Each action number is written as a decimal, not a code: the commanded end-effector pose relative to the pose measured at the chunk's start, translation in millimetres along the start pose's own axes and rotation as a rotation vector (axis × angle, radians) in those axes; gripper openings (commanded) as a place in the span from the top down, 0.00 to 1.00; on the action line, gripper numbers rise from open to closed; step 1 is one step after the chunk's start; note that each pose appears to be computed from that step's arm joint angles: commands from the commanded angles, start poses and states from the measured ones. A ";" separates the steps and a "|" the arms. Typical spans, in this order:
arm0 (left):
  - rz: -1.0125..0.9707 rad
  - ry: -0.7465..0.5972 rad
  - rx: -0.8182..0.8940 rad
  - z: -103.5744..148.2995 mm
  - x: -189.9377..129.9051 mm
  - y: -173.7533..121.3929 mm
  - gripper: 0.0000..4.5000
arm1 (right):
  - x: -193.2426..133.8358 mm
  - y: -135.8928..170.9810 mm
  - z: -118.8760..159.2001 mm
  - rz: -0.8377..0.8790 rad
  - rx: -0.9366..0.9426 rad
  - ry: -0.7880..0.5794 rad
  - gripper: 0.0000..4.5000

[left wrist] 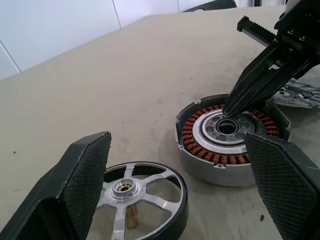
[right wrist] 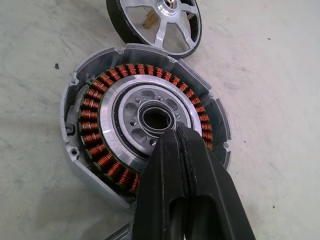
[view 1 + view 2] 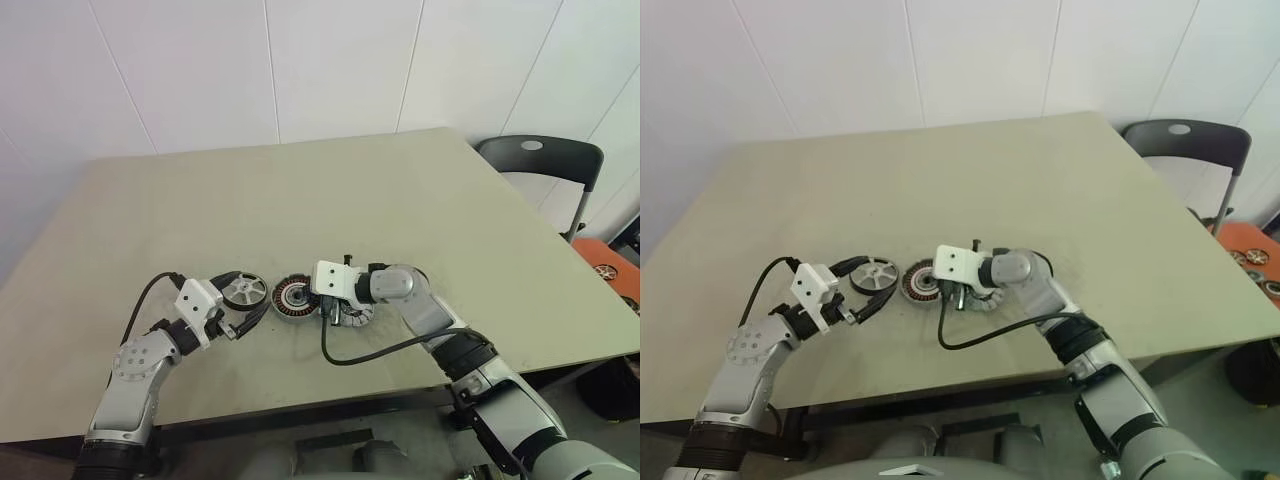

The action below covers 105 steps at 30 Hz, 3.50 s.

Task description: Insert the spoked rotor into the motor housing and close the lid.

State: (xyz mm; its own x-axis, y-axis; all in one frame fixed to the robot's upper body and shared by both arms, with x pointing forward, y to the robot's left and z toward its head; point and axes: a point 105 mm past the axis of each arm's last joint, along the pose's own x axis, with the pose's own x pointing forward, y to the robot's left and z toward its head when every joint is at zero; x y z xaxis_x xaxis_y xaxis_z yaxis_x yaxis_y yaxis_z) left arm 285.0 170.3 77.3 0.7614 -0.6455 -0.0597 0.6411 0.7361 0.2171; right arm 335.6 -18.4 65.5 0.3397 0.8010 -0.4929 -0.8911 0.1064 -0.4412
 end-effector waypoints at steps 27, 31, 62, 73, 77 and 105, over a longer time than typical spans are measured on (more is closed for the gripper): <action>0.019 -0.030 0.015 5.1 5.5 1.6 0.00 | 13.8 -1.4 14.4 -0.064 0.301 -0.105 0.99; 0.020 -0.030 0.015 5.1 5.9 1.9 0.00 | 11.3 -9.1 13.1 -0.090 0.270 -0.082 0.99; 0.010 -0.043 0.011 7.4 9.6 0.3 0.00 | 10.4 -17.1 26.5 -0.103 0.246 -0.142 0.99; 0.008 -0.042 0.010 7.2 8.6 -0.3 0.00 | 26.4 -4.8 11.1 -0.137 0.156 -0.059 0.99; 0.008 -0.042 0.009 7.1 8.7 -0.8 0.00 | 30.6 -6.1 7.8 -0.159 0.110 -0.043 0.99; 0.014 -0.047 0.009 7.5 10.0 -1.6 0.00 | 27.4 -7.5 -25.0 -0.043 -0.065 0.198 0.99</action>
State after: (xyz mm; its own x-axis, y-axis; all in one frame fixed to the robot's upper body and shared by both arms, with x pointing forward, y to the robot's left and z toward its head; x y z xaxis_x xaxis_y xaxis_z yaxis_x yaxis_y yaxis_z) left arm 289.0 162.8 71.4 0.7665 -0.6399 -0.0551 0.6369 0.7464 0.1930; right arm 352.6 14.1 53.7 0.4194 0.7456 -0.5179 -0.8327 0.0888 -0.5465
